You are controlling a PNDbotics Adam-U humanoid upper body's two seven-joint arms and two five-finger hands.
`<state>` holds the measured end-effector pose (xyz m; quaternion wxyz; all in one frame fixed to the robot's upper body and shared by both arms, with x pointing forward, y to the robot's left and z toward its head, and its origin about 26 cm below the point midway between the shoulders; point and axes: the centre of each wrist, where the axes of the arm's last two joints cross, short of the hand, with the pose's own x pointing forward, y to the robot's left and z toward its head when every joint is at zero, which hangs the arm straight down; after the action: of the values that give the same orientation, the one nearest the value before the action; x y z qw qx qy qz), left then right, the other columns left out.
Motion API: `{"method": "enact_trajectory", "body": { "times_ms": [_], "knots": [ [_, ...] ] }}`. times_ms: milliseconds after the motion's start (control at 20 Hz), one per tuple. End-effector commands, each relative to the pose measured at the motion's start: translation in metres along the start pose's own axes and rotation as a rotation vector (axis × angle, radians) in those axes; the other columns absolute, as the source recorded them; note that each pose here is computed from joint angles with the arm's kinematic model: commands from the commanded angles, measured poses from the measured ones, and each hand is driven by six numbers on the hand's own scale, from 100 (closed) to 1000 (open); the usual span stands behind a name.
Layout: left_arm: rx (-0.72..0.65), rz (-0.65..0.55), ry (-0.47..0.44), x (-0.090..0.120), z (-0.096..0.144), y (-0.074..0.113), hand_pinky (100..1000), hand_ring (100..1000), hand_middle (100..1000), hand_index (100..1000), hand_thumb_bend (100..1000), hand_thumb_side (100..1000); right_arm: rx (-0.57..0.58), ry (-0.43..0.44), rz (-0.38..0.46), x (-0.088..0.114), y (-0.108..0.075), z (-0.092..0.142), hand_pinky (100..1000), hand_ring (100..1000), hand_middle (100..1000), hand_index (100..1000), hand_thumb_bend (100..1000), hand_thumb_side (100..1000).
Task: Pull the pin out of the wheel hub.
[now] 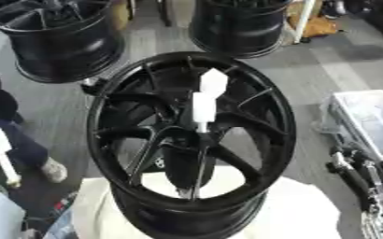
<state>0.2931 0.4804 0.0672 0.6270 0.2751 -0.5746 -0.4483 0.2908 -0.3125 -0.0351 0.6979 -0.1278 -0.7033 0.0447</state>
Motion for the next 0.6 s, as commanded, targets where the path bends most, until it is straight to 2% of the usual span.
{"method": "enact_trajectory", "body": {
  "times_ms": [50,100,150,350,600],
  "knots": [
    [0.042,0.025,-0.002,0.003,0.002,0.009,816,717,791,838,152,896,-0.009,-0.021,0.012,0.005,-0.007,-0.004,623,573,658,683,100,530],
    [0.047,0.038,-0.004,0.004,0.001,0.008,816,717,791,838,152,896,-0.011,-0.023,0.010,0.006,-0.006,-0.004,623,573,658,683,100,530],
    [0.055,0.054,-0.011,0.006,0.001,0.007,814,708,774,822,100,859,-0.012,-0.023,0.010,0.006,-0.006,-0.004,623,573,658,683,100,530],
    [0.109,0.162,-0.090,0.021,-0.002,0.006,812,684,739,788,100,823,-0.012,-0.023,0.008,0.006,-0.006,-0.004,623,573,658,683,100,531],
    [0.190,0.302,-0.214,0.050,-0.002,0.009,796,647,691,756,100,837,-0.013,-0.020,0.006,0.005,-0.006,-0.004,623,573,658,683,100,530]
  ]
}}
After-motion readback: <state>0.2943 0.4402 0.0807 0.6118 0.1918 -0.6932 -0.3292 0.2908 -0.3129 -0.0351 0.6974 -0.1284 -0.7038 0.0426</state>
